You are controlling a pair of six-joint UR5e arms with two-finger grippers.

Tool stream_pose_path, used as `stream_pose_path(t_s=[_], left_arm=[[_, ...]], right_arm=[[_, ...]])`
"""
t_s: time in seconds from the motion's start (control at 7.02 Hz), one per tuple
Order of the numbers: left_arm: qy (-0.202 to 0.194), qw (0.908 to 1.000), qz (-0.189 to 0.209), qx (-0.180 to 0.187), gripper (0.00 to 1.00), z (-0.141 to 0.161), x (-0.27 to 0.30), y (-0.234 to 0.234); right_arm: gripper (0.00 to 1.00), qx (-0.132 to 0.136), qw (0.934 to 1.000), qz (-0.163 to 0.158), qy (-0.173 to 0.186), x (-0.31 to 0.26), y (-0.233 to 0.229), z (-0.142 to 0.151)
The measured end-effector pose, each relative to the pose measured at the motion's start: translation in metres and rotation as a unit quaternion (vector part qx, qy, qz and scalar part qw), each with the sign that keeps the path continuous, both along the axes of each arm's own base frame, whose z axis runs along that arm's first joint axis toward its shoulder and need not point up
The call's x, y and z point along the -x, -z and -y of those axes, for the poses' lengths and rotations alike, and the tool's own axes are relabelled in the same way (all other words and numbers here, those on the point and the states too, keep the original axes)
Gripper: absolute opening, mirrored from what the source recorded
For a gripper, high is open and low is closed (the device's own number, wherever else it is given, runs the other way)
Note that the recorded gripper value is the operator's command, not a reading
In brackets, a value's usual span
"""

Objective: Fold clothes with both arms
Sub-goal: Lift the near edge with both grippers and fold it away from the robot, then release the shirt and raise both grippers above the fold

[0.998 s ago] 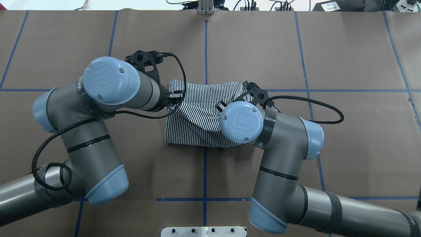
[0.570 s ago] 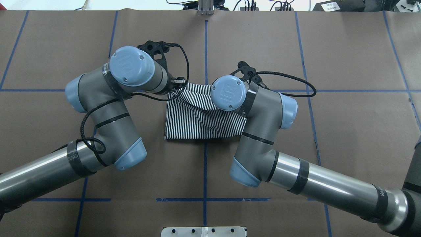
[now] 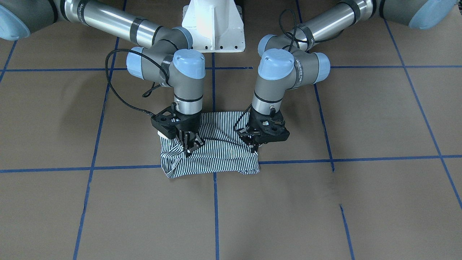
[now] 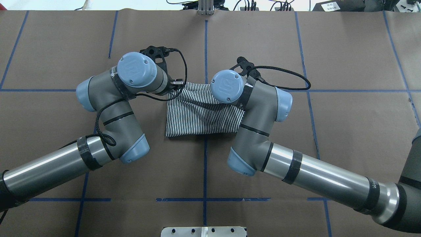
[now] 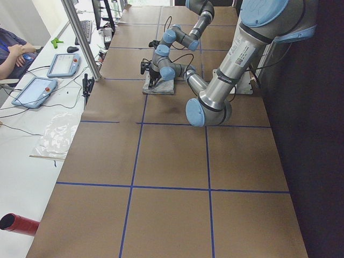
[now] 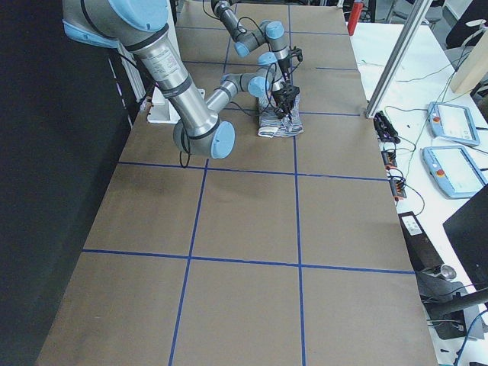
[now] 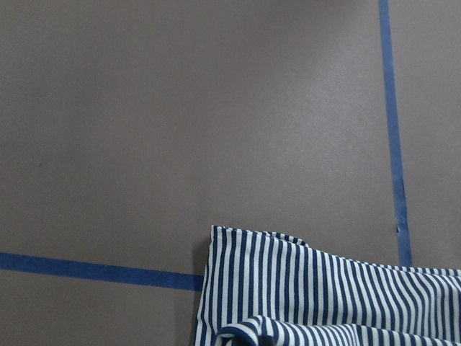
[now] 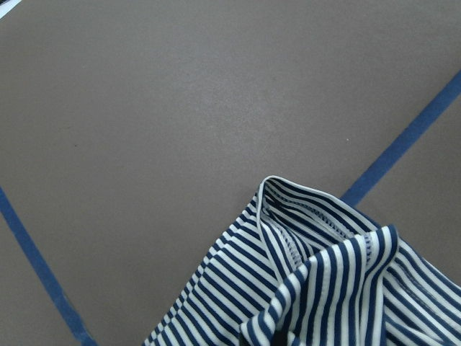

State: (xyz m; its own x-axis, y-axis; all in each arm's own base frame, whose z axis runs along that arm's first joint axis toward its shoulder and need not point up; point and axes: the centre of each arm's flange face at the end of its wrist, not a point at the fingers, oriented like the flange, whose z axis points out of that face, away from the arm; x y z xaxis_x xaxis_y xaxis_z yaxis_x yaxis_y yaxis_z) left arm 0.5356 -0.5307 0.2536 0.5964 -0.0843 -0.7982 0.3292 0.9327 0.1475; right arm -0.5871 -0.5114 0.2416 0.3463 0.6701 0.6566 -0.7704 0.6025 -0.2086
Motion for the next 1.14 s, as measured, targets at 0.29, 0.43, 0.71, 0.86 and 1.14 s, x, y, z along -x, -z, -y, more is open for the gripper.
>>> stream_pose_path(t_s=[0.29,0.43,0.71,0.86,1.14], left_arm=[[-0.035,0.9974,0.015,-0.061,1.0,0.009,0.011,-0.002],[-0.048,0.9947,0.023,-0.088,1.0,0.02,0.027,-0.008],[-0.089,0.9879,0.028,-0.124,1.0,0.043,0.067,-0.027],[-0.099,0.9857,0.027,-0.134,1.0,0.048,0.077,-0.033],[-0.102,0.9848,0.024,-0.138,1.0,0.05,0.083,-0.036]], right_arm=[[1.0,-0.014,0.9998,-0.009,0.013,-0.006,0.002,0.007],[1.0,-0.022,0.9994,-0.011,0.024,-0.012,0.006,0.011],[1.0,-0.053,0.9961,-0.014,0.07,-0.023,0.022,0.009],[1.0,-0.066,0.9938,-0.016,0.088,-0.022,0.028,0.001],[1.0,-0.096,0.9828,-0.047,0.151,0.001,0.023,-0.032]])
